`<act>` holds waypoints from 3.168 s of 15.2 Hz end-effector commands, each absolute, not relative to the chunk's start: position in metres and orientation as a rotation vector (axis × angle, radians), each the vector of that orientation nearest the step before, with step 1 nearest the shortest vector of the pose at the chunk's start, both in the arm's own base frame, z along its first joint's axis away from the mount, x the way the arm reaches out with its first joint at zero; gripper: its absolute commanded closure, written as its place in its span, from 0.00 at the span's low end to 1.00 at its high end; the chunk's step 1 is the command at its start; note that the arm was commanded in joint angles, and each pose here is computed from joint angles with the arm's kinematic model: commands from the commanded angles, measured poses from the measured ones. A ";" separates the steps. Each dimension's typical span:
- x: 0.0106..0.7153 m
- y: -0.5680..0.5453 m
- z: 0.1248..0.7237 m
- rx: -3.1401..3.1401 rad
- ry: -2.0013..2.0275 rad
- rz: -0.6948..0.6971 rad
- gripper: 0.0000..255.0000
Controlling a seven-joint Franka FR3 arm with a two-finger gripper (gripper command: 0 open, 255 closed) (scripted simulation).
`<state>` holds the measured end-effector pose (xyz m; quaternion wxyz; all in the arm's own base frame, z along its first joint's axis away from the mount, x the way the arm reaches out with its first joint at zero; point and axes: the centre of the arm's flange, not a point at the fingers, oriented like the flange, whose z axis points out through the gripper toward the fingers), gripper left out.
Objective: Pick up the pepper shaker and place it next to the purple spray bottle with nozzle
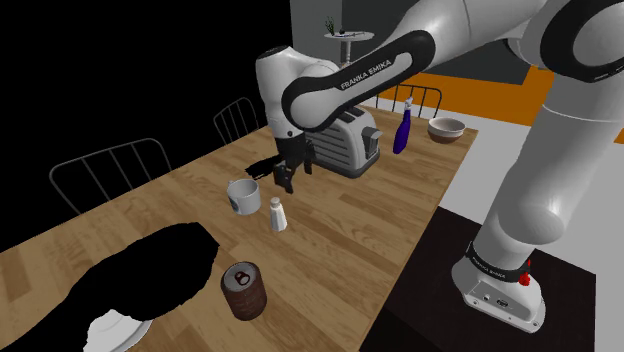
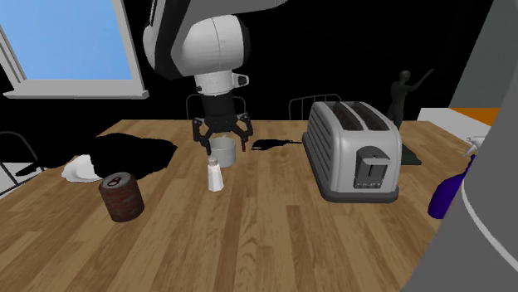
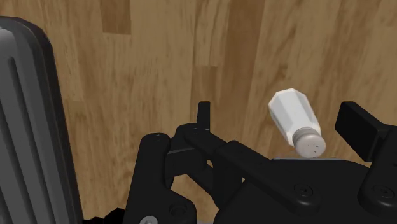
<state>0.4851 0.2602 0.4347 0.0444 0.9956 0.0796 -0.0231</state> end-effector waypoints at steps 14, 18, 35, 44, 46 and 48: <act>0.530 0.322 0.365 3.036 0.259 -0.015 0.00; 0.530 0.322 0.365 3.036 0.259 -0.015 0.00; 0.530 0.322 0.386 3.036 0.259 -0.015 1.00; 0.530 0.322 0.434 3.036 0.259 -0.015 1.00; 0.530 0.322 0.444 3.036 0.259 -0.015 1.00; 0.530 0.322 0.455 3.036 0.259 -0.015 1.00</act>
